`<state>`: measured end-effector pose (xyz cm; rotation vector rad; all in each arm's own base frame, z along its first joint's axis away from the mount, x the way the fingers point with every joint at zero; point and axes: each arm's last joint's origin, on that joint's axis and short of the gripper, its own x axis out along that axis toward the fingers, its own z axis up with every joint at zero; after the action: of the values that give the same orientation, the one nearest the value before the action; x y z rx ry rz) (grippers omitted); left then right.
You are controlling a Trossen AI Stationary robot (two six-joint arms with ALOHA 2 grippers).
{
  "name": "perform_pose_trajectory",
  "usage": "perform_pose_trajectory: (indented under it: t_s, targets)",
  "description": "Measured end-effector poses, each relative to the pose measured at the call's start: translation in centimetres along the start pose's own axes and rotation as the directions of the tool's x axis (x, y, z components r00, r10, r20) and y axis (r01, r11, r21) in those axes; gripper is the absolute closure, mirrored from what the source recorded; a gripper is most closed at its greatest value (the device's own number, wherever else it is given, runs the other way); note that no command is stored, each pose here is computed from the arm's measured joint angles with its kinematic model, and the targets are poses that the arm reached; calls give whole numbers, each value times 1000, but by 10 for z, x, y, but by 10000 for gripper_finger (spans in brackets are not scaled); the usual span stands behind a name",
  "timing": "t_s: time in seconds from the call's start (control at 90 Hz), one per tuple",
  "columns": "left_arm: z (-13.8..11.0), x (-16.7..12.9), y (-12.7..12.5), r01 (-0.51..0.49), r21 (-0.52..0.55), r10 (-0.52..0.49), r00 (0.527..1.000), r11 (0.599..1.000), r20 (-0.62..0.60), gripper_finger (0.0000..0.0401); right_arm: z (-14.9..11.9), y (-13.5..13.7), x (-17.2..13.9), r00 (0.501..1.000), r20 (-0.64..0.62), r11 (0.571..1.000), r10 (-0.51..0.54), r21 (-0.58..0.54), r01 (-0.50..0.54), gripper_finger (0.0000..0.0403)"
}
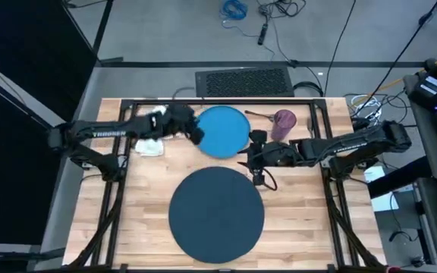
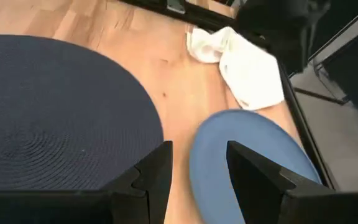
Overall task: Set table place
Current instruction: Put the light blue plate on top of the blue table mat
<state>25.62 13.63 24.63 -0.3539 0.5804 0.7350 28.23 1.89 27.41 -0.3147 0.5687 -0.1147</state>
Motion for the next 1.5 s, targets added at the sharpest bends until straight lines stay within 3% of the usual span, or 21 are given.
perform_pose_trajectory:
  t_s: [0.144, 0.311, 0.622, 1.378, 1.5]
  targets:
    - [-1, 26, 47, -54, -156, 40, 995, 986, -92, 333, -1, -5, 1, 1000, -4, 1000, 5, 8, -5, 264]
    - [4, 51, 70, 43, -256, -85, 984, 966, -156, 333, -2, -6, 1, 1000, -5, 1000, 3, 10, -3, 264]
    - [3, 87, 72, 4, -183, -62, 949, 983, -311, 333, 0, -9, 2, 1000, 16, 1000, 9, 17, -9, 264]
    - [-7, 91, 54, -21, -106, -21, 924, 994, -381, 333, -1, -9, 2, 1000, 7, 1000, 13, 9, -13, 264]
    - [-15, 96, 54, -36, -102, -12, 901, 994, -433, 333, -1, -9, 2, 1000, 7, 1000, 13, 9, -13, 264]
